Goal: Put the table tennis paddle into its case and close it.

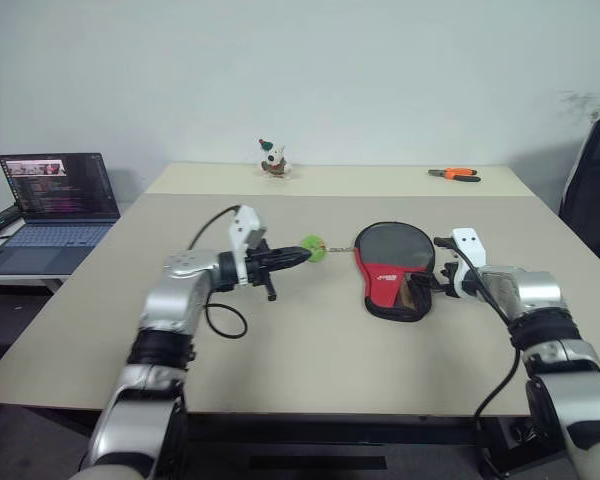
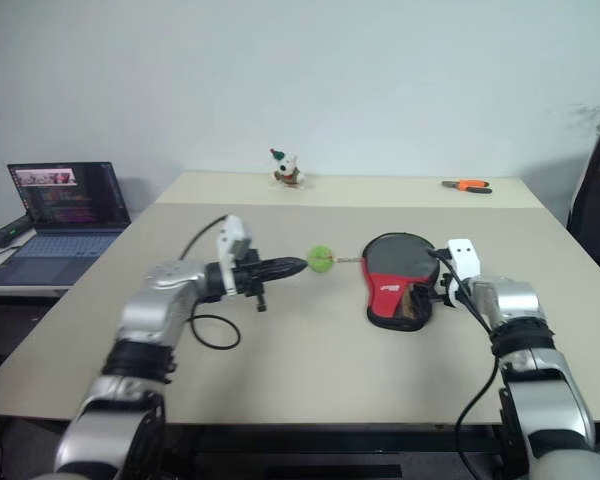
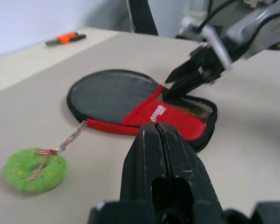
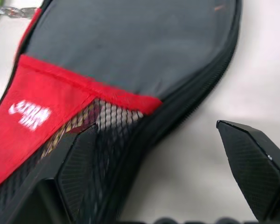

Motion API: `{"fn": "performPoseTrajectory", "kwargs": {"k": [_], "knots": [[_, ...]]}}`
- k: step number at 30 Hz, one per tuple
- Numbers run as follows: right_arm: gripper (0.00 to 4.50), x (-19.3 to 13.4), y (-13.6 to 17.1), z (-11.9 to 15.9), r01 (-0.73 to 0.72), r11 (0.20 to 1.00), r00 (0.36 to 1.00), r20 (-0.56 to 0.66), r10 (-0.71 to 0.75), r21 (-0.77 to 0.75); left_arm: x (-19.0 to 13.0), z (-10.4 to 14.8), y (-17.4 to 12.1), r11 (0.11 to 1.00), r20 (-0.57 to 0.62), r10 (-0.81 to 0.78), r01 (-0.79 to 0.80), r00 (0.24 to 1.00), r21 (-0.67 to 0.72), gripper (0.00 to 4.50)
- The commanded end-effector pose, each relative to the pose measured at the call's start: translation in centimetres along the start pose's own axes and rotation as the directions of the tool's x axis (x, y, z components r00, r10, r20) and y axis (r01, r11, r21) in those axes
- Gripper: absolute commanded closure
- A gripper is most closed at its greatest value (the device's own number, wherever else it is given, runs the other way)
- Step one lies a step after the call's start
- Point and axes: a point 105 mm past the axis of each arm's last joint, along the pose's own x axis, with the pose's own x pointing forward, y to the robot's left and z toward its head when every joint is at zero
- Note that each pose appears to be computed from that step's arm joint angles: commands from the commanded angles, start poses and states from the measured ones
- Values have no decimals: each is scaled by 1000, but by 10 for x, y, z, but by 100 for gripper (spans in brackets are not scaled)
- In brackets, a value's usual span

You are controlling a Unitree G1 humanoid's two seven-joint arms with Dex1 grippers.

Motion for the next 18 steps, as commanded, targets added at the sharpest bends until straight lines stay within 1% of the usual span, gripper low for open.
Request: {"fn": "performPoseTrajectory", "kwargs": {"k": [1,5,9,13,16,17,18], "knots": [[1,3,-2,5,-11,1000,1000,15,11,-9,-10,20,-7,999,37,35,-36,999,31,450],[1,9,0,-10,-31,1000,999,-41,31,6,-14,24,-9,997,31,69,-70,997,41,450],[1,10,7,-22,-94,995,991,-94,96,29,-16,25,-9,996,25,83,-84,996,39,450],[1,13,12,-27,-113,993,987,-108,116,32,-16,25,-9,995,21,90,-91,996,41,450],[58,17,16,-30,-116,993,987,-111,119,33,-14,25,-9,995,20,88,-88,996,40,450],[97,18,19,-31,-119,992,986,-112,123,36,-13,24,-9,995,19,87,-87,996,40,450],[123,20,21,-32,-122,992,986,-113,125,37,-13,24,-9,995,17,85,-86,996,40,450]]}}
